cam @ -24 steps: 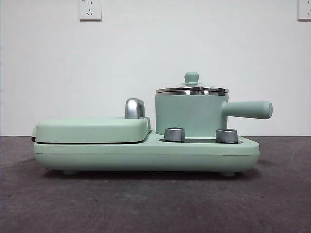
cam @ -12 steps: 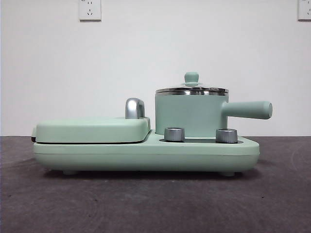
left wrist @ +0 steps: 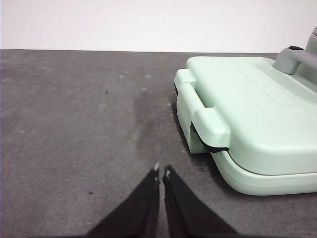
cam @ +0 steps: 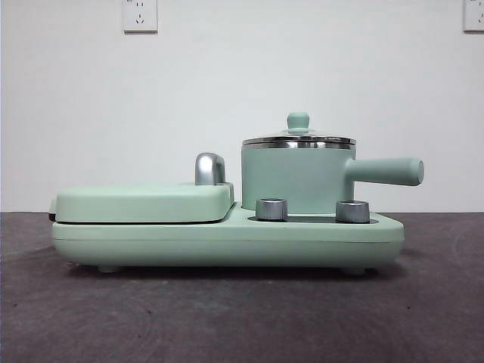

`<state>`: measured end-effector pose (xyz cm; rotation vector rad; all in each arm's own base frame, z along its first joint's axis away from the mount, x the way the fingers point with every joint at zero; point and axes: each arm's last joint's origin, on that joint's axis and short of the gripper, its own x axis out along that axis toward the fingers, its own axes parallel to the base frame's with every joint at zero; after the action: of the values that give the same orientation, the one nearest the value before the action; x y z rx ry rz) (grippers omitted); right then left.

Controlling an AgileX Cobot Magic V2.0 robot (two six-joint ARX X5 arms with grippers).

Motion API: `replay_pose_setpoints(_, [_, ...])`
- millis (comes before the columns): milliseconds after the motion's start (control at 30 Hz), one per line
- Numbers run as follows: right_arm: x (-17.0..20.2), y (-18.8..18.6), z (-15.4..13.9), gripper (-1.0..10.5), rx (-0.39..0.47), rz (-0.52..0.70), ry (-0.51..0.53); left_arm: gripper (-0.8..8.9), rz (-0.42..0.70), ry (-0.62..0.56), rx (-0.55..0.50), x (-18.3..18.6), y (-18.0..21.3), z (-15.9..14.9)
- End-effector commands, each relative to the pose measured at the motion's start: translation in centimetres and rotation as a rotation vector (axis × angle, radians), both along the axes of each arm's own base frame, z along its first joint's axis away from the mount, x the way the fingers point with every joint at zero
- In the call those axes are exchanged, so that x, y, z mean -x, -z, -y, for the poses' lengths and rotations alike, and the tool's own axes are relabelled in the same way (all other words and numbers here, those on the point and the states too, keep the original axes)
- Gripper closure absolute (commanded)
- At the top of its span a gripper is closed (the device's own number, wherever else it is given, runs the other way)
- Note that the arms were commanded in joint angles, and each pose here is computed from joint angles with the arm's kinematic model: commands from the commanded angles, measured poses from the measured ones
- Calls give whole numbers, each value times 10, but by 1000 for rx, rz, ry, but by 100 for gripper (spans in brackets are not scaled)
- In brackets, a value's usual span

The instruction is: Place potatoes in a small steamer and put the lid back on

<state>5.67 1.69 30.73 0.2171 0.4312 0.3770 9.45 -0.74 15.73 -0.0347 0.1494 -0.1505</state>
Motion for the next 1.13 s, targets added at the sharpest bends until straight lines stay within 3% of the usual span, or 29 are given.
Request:
replay_pose_setpoints(33, [-10,22,4,921,19,116,88,794,-8,0,7,-1,5,0])
replay_pose_setpoints(233, [-27,78,13,921,128,256,258,794,-8,0,7,-1,5,0])
replay_pose_setpoints(400, [-33,111,17,921,201,278,334,794,-8,0,7,-1,5,0])
replay_pose_setpoints(700, [-37,155,17,921,253,230,314,794,-8,0,7,-1,5,0])
replay_pose_setpoints(1133, [-37,155,18,921,245,238,331,794,-7,0,7,-1,5,0])
